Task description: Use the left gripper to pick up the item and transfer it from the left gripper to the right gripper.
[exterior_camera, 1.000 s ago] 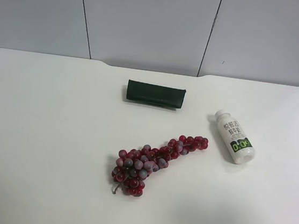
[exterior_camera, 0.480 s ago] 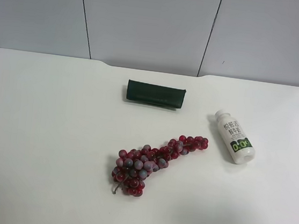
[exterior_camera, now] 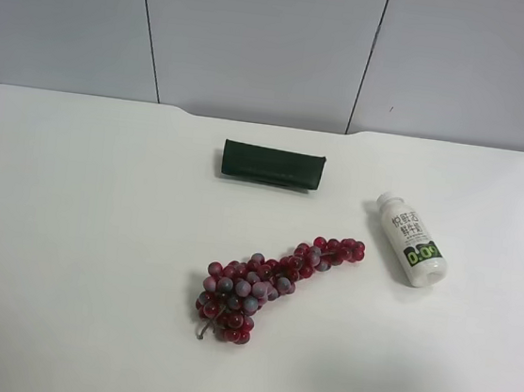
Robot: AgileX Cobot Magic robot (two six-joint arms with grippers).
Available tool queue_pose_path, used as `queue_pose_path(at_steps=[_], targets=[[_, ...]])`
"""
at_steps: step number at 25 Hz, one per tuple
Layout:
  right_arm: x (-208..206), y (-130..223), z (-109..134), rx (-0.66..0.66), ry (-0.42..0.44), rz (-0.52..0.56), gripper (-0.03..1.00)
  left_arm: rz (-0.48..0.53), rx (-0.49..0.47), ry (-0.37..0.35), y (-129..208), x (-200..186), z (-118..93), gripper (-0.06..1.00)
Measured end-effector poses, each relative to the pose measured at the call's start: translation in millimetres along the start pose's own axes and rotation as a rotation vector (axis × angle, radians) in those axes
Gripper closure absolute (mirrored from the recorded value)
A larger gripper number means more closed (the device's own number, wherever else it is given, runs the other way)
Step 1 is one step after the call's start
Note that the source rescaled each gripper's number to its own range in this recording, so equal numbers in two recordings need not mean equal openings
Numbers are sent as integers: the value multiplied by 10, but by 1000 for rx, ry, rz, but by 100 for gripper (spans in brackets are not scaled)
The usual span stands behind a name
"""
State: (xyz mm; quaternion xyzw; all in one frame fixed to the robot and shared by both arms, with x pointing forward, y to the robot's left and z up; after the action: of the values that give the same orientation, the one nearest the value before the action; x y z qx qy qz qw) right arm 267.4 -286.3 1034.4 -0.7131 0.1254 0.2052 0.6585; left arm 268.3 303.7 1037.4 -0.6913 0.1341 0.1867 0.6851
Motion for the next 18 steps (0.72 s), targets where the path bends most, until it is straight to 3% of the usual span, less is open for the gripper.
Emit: queue_pose_path(at_steps=[18], targets=[[0,0,0,0,0,0,-3,0,0,0,0,0,0,-6]])
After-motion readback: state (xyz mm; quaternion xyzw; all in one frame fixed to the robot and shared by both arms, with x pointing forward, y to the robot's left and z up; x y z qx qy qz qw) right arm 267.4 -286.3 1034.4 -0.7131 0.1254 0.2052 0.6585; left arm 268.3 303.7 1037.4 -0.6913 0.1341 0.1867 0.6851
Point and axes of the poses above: a point on each arm's last joint axis where the gripper is mounted, x pointing out along that axis toward the gripper, z along the wrist's bending axis when the last joint is at zero, y = z × x, the point moved 4 cm from there along x, pointing out along that axis toward the gripper, and after that the axes turned 2 degrees about -x, right-handed, at the moved point
